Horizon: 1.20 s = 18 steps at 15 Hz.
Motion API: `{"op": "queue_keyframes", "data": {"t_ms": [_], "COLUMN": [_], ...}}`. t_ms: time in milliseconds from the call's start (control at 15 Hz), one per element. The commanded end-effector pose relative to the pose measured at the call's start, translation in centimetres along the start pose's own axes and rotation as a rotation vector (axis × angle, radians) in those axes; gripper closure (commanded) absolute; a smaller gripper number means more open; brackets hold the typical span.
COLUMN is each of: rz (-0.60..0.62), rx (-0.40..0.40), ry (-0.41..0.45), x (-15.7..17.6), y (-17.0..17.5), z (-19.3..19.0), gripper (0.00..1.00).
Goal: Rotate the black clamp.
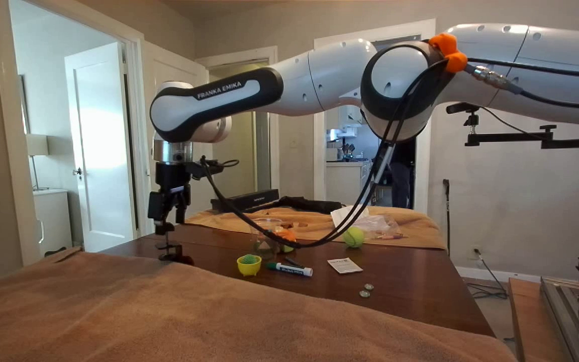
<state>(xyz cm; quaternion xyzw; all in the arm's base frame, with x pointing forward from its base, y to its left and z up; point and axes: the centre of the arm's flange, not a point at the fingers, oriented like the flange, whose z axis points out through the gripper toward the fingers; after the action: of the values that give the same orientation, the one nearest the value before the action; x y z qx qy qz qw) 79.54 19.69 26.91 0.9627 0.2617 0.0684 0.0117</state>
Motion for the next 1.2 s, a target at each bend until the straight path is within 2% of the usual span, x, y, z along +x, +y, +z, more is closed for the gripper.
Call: {"op": "queue_keyframes", "data": {"t_ms": [0, 133, 200, 267, 533, 733, 800, 867, 933, 1133], "rz": [-0.024, -0.025, -0.026, -0.03, -0.035, -0.039, -0.042, -0.043, -0.046, -0.047], "rx": [0.029, 0.029, 0.027, 0.024, 0.017, 0.015, 0.014, 0.013, 0.013, 0.011], "ry": [0.042, 0.05, 0.053, 0.057, 0.072, 0.078, 0.08, 0.08, 0.081, 0.092], "x": [3.14, 3.3, 3.37, 3.43, 3.65, 3.64, 3.61, 3.59, 3.55, 3.49], "y": [0.89, 0.85, 0.86, 0.92, 1.22, 1.41, 1.44, 1.47, 1.49, 1.52], "z": [-0.05, 0.01, 0.04, 0.13, 0.52, 0.72, 0.76, 0.79, 0.81, 0.71], "gripper": [0.0, 0.0, 0.07, 0.19, 0.4, 0.33, 0.34, 0.41, 0.56, 0.76]}}
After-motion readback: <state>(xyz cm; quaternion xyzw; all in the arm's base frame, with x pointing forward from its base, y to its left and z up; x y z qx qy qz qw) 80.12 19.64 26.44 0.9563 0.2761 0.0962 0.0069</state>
